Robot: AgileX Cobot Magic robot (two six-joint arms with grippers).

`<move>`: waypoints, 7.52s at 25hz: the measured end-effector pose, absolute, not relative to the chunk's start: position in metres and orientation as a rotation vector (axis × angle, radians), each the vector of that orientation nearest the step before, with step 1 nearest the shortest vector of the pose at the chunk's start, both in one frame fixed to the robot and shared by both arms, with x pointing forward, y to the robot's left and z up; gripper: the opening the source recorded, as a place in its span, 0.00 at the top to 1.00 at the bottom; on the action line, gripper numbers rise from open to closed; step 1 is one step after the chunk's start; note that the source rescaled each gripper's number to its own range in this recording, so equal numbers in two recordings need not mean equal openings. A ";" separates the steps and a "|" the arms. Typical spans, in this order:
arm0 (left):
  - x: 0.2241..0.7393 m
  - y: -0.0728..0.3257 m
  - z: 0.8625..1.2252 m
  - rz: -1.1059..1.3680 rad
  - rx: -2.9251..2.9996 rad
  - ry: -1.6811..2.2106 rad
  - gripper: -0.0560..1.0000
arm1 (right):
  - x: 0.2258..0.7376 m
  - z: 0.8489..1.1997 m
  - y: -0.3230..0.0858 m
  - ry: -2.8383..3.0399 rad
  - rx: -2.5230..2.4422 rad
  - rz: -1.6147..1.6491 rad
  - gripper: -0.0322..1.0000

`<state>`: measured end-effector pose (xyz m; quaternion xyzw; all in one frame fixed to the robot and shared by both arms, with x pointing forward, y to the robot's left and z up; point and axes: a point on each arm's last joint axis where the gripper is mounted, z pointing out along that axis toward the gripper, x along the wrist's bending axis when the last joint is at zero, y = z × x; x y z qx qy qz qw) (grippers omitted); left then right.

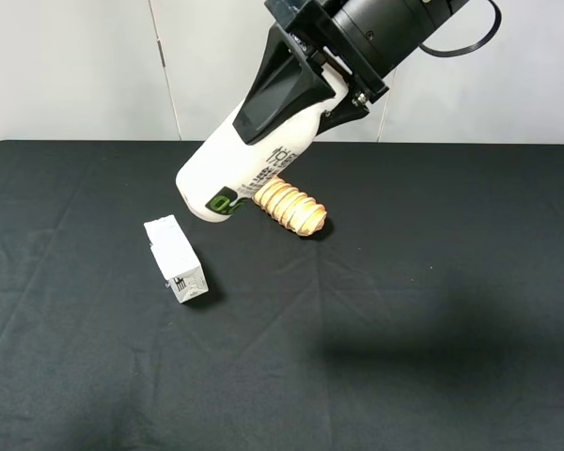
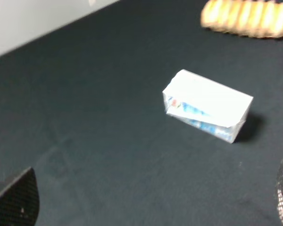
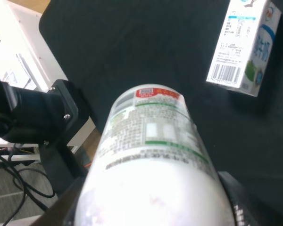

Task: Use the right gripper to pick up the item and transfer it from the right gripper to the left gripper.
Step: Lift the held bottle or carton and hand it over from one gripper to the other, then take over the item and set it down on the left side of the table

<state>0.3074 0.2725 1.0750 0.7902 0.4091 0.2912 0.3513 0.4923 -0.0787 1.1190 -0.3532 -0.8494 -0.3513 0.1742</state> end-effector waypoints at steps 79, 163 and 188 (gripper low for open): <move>0.423 0.114 1.062 0.527 2.265 0.417 0.94 | 0.498 1.131 -0.069 -2.348 -0.938 -1.067 0.02; 0.426 0.113 1.065 0.563 2.225 0.419 0.94 | 0.246 1.055 -0.288 -2.815 -1.530 -1.613 0.00; 0.455 0.146 1.085 0.521 2.184 0.761 0.94 | 0.233 1.055 -0.293 -2.634 -2.090 -1.738 0.00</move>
